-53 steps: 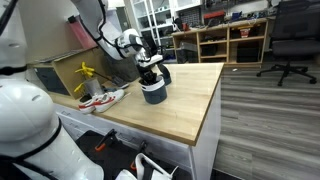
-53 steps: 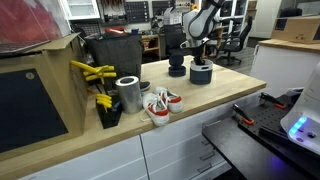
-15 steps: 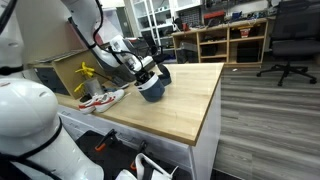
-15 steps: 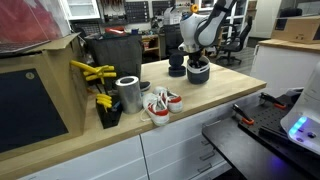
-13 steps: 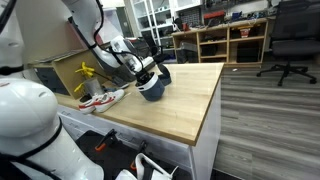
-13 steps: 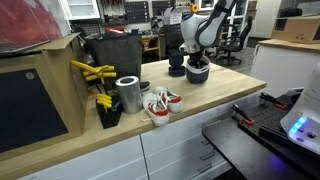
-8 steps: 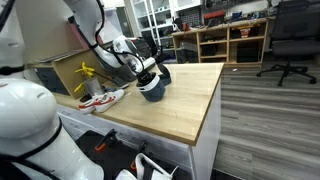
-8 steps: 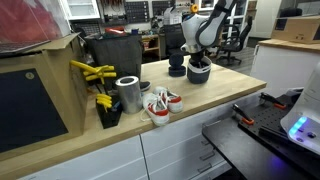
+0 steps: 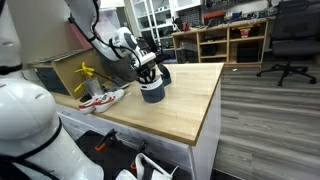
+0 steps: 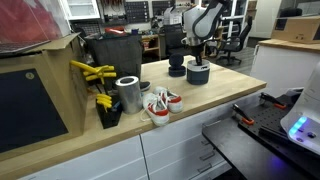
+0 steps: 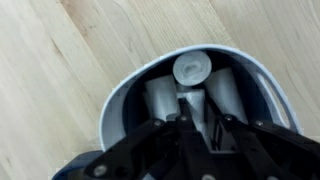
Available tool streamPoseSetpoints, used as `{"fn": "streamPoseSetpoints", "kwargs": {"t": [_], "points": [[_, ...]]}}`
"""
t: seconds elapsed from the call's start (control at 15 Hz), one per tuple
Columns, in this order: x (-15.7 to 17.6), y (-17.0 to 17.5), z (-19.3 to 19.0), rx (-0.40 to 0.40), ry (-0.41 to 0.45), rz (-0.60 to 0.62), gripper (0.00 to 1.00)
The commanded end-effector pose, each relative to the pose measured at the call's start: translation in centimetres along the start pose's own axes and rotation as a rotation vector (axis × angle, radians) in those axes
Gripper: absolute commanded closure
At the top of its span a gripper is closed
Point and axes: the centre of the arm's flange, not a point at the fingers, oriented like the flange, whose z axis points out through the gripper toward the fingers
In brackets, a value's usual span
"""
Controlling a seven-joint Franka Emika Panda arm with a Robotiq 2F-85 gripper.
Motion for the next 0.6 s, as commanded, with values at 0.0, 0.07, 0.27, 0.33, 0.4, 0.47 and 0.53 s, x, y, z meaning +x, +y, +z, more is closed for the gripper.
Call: {"fn": "streamPoseSetpoints", "kwargs": {"t": [0.0, 0.07, 0.27, 0.33, 0.4, 0.47, 0.53], "points": [[-0.4, 0.9, -5.8, -0.002, 0.004, 0.050, 0.95], [-0.4, 1.1, -7.0, -0.003, 0.004, 0.062, 0.95], [-0.2, 1.2, -9.7, -0.003, -0.002, 0.082, 0.95], [-0.3, 1.3, -10.5, -0.001, -0.004, 0.085, 0.95], [-0.3, 1.4, -11.1, -0.004, -0.007, 0.090, 0.95], [-0.4, 1.6, -11.5, -0.006, -0.007, 0.093, 0.95], [-0.4, 1.6, -11.9, -0.011, -0.008, 0.096, 0.95]]}}
